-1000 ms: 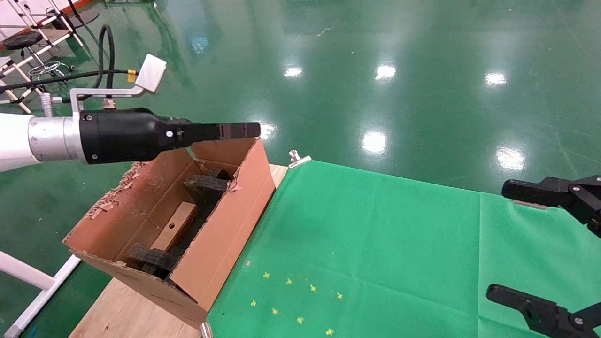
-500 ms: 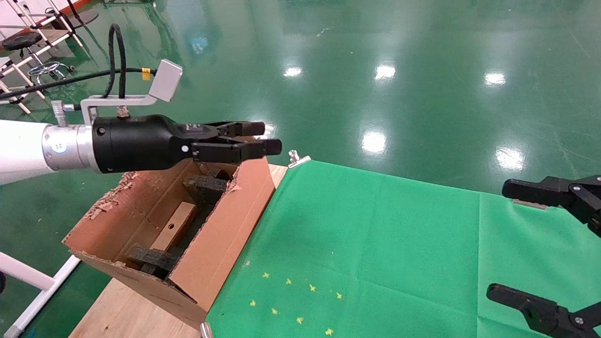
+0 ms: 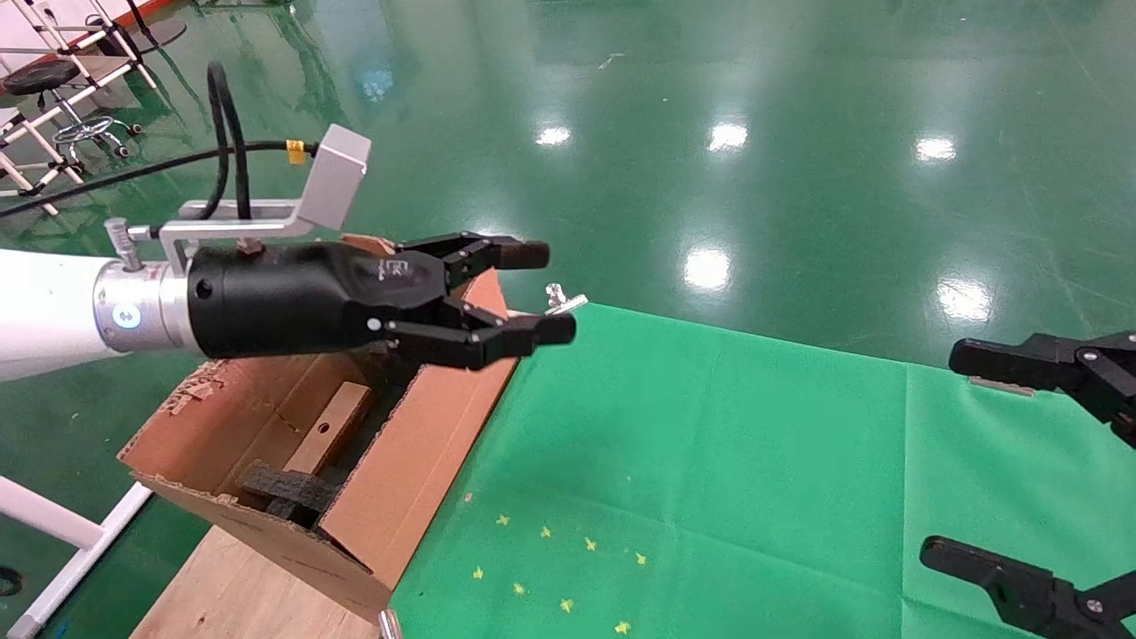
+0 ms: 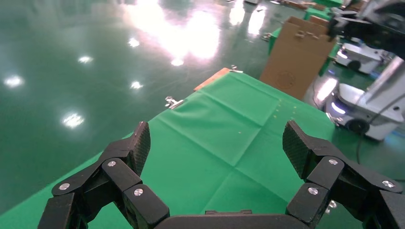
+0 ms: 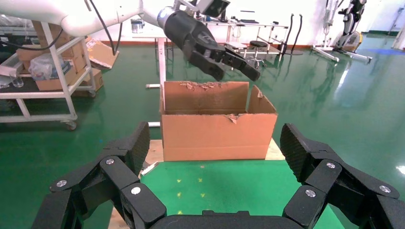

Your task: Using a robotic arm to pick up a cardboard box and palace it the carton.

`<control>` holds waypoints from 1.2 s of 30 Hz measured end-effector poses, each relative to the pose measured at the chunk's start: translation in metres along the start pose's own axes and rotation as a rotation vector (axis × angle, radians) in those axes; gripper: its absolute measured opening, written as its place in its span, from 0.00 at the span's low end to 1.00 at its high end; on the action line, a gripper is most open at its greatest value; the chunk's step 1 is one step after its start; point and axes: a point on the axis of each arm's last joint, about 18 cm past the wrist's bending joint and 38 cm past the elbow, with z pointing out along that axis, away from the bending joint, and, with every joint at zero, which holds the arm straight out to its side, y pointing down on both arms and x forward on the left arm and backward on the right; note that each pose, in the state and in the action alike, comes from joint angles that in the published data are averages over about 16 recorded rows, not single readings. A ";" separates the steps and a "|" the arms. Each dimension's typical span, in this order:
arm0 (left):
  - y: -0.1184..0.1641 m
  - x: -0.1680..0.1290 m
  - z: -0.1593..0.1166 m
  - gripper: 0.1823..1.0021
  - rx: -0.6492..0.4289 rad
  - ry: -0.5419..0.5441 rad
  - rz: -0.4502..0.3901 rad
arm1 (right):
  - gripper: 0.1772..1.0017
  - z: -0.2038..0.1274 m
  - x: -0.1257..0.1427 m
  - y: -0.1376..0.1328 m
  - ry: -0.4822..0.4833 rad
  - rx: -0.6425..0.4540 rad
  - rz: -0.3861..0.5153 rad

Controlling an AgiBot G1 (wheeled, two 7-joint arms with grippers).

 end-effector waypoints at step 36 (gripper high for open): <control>0.003 0.097 0.029 1.00 0.128 0.271 0.312 | 1.00 0.000 0.000 0.000 0.001 0.000 0.000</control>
